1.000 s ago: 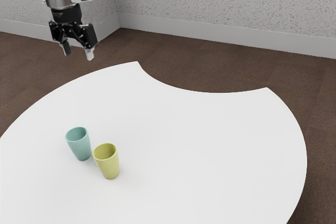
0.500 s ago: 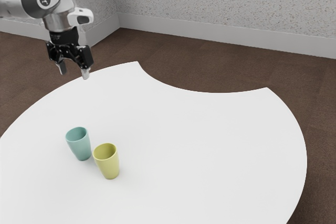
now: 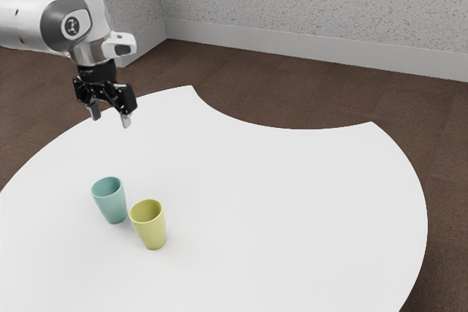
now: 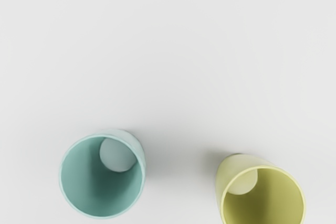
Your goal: Place the left cup onto the right cup
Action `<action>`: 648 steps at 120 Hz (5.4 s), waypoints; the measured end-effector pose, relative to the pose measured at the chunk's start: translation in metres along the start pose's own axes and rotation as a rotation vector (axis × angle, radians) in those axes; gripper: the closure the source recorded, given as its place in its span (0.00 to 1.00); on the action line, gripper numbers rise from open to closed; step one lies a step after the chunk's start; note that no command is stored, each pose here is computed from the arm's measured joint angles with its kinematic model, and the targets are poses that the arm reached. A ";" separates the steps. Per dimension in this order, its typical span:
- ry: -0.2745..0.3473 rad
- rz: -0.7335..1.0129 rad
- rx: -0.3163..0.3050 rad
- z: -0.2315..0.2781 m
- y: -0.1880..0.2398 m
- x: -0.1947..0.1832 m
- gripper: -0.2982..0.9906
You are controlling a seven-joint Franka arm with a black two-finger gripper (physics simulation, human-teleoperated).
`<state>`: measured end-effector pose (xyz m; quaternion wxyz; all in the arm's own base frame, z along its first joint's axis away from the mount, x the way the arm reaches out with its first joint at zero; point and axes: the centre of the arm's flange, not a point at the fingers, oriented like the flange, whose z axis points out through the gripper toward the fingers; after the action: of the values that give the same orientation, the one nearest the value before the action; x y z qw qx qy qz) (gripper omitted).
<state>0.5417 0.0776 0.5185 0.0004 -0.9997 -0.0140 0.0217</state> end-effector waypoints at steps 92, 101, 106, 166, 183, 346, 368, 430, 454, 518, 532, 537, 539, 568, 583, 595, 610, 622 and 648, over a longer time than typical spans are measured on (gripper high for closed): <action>-0.019 -0.095 -0.007 0.036 -0.051 -0.020 0.25; -0.018 -0.102 -0.009 0.040 -0.055 -0.024 0.25; -0.016 -0.107 -0.009 0.041 -0.057 -0.025 0.25; -0.016 -0.105 0.020 0.059 -0.083 -0.021 0.25; -0.015 -0.068 0.026 0.069 -0.084 -0.015 0.25; -0.037 0.071 0.030 0.140 -0.076 -0.011 0.25; -0.036 0.070 0.029 0.145 -0.077 -0.014 0.25; -0.040 0.052 0.027 0.158 -0.084 -0.020 0.25; -0.043 0.044 0.027 0.163 -0.088 -0.021 0.25; -0.055 0.039 0.030 0.184 -0.091 -0.015 0.27; -0.057 0.038 0.030 0.187 -0.091 -0.014 0.29; -0.056 0.038 0.031 0.187 -0.091 -0.014 0.30; -0.056 0.037 0.031 0.188 -0.092 -0.014 0.30; -0.060 0.036 0.030 0.192 -0.092 -0.012 0.37; -0.062 0.037 0.030 0.193 -0.091 -0.012 0.40; -0.066 0.038 0.029 0.196 -0.091 -0.011 0.43; -0.069 0.038 0.029 0.197 -0.090 -0.011 0.46; -0.071 0.039 0.028 0.199 -0.090 -0.011 0.48; -0.074 0.041 0.028 0.201 -0.089 -0.009 0.54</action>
<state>0.5211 0.1661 0.3184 0.0133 -0.9982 0.0066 0.0587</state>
